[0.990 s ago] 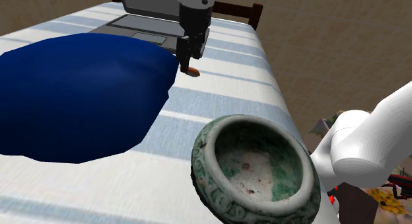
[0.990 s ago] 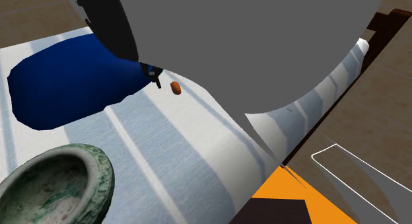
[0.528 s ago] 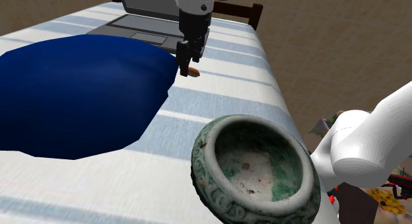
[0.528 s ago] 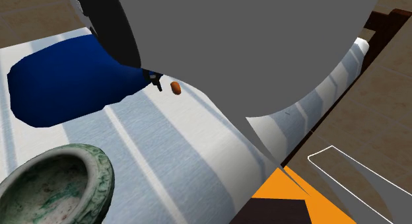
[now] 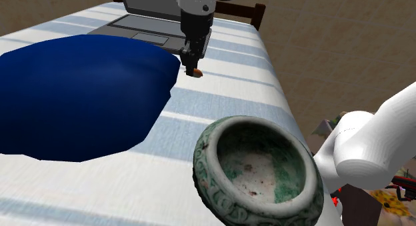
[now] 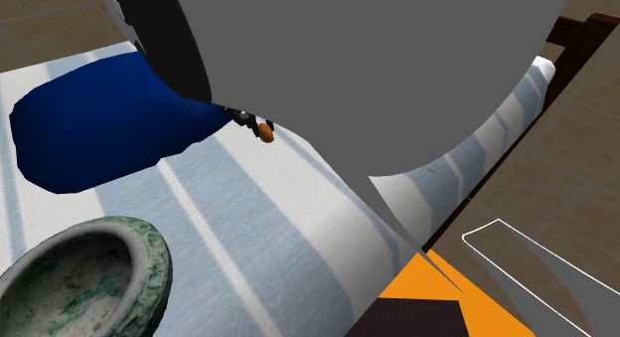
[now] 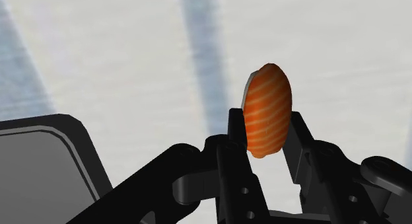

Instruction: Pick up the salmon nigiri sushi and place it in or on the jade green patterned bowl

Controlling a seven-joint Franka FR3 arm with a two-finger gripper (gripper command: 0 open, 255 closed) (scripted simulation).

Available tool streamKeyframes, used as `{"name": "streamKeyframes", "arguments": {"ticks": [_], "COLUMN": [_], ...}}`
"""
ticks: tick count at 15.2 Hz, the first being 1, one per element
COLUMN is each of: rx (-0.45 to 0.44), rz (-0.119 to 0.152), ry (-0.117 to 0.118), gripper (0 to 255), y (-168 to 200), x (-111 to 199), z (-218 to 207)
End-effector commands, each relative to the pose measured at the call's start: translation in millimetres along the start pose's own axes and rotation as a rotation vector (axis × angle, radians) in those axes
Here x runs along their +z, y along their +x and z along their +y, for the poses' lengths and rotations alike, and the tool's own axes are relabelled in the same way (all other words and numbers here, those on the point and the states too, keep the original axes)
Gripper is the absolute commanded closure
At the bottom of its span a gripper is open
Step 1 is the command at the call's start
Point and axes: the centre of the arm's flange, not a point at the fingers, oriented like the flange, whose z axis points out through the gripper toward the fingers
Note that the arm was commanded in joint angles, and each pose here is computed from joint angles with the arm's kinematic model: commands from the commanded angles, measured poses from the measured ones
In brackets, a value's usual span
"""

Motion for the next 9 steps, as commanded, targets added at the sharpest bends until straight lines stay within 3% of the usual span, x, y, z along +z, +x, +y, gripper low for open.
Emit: {"name": "streamKeyframes", "arguments": {"ticks": [1, 4, 9], "rx": [0.000, 0.000, 0.000], "rz": [0.000, 0.000, 0.000], "ry": [0.000, 0.000, 0.000], "gripper": [255, 255, 255], "y": [0.0, 0.0, 0.6], "x": [0.0, -0.1, -26.5], "z": [0.0, 0.0, 1.0]}}
